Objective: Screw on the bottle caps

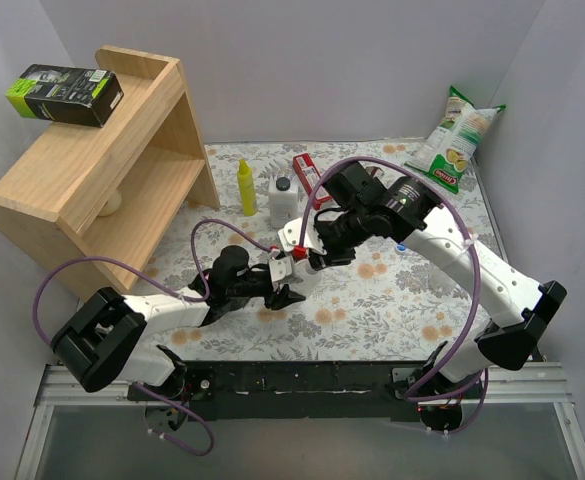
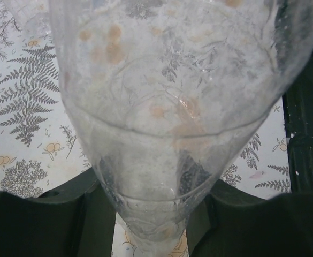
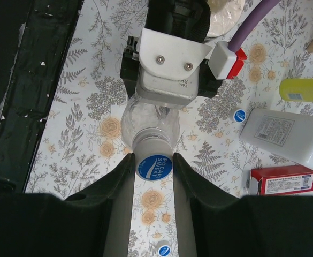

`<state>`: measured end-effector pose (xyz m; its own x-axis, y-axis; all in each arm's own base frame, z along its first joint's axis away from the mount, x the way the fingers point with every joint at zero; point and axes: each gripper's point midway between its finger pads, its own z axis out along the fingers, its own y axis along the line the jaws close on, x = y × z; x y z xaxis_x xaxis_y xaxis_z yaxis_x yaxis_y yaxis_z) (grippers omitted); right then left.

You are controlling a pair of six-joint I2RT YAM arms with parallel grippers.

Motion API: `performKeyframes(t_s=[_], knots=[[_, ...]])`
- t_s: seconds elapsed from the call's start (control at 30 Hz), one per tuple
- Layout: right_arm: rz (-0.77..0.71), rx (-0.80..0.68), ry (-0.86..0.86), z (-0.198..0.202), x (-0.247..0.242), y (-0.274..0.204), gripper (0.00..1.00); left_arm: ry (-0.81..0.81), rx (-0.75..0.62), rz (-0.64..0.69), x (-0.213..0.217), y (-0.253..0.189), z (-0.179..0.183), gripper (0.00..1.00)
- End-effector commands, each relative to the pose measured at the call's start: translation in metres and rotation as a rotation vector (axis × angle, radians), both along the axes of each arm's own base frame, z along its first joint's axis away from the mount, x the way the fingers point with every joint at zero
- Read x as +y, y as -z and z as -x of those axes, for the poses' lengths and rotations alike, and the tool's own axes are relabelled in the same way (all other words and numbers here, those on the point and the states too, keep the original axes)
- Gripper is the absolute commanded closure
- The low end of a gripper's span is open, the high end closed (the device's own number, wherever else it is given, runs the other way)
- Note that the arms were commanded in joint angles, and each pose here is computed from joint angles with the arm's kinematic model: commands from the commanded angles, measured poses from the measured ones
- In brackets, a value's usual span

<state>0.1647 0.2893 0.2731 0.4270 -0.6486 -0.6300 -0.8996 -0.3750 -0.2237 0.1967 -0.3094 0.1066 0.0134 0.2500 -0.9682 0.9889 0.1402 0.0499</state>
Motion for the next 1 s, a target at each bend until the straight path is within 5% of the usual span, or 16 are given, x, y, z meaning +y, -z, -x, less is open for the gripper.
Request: performKeyframes(t_s=[0.0,0.97], knots=[[-0.003,-0.022,-0.008,-0.001,0.003,-0.006,0.86,0.002,-0.080,0.079,-0.005,-0.028,-0.002,1.00],[0.135,0.019,0.000,0.011,0.004,0.019,0.87,-0.100,-0.076,0.129,0.001,-0.036,-0.011,1.00]])
